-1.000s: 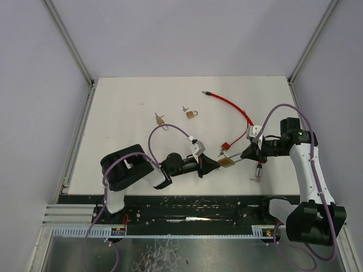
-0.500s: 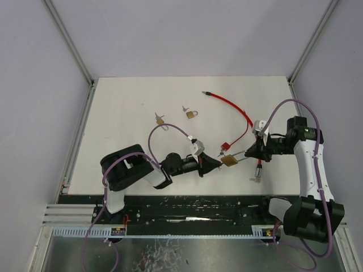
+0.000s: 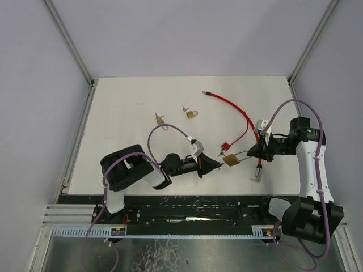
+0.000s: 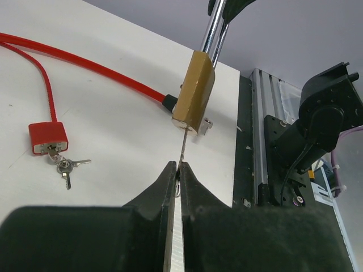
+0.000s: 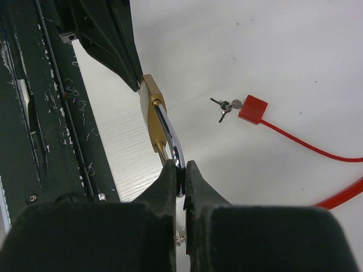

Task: Lock with the key
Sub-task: Lock the lock.

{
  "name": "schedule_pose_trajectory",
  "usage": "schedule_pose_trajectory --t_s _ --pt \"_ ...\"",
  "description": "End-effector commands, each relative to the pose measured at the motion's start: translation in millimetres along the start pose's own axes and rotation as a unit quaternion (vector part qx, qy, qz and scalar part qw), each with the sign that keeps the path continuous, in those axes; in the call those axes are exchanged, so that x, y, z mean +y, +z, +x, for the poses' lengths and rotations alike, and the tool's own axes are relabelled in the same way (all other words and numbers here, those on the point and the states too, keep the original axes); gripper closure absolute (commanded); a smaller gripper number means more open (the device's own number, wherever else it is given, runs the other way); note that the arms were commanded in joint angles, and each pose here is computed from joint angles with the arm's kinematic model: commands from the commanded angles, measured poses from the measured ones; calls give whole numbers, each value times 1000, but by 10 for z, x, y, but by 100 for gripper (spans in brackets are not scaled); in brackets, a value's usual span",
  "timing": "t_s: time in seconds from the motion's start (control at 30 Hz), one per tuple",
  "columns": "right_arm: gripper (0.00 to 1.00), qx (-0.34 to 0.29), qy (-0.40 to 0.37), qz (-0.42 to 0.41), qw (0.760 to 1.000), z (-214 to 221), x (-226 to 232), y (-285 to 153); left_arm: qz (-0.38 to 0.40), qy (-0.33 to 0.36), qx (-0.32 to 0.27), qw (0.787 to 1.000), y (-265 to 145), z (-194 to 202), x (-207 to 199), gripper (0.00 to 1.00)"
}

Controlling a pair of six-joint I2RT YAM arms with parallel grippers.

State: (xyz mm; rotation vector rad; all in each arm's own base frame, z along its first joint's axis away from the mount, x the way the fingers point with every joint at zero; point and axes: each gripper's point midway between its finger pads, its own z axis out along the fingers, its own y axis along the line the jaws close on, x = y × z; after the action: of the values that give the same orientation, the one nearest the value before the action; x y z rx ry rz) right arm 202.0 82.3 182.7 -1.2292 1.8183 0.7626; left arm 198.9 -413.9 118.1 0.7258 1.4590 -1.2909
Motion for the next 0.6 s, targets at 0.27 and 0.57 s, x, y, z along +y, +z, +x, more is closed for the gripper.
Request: schedule_pose_trajectory --t_s 0.27,0.57 --pt "100 0 -51 74 996 -184 -279 -195 12 6 6 1000 -68 25 -30 100" --pt "100 -26 -38 63 997 -213 -235 -156 -25 -24 -41 999 -171 -158 79 100"
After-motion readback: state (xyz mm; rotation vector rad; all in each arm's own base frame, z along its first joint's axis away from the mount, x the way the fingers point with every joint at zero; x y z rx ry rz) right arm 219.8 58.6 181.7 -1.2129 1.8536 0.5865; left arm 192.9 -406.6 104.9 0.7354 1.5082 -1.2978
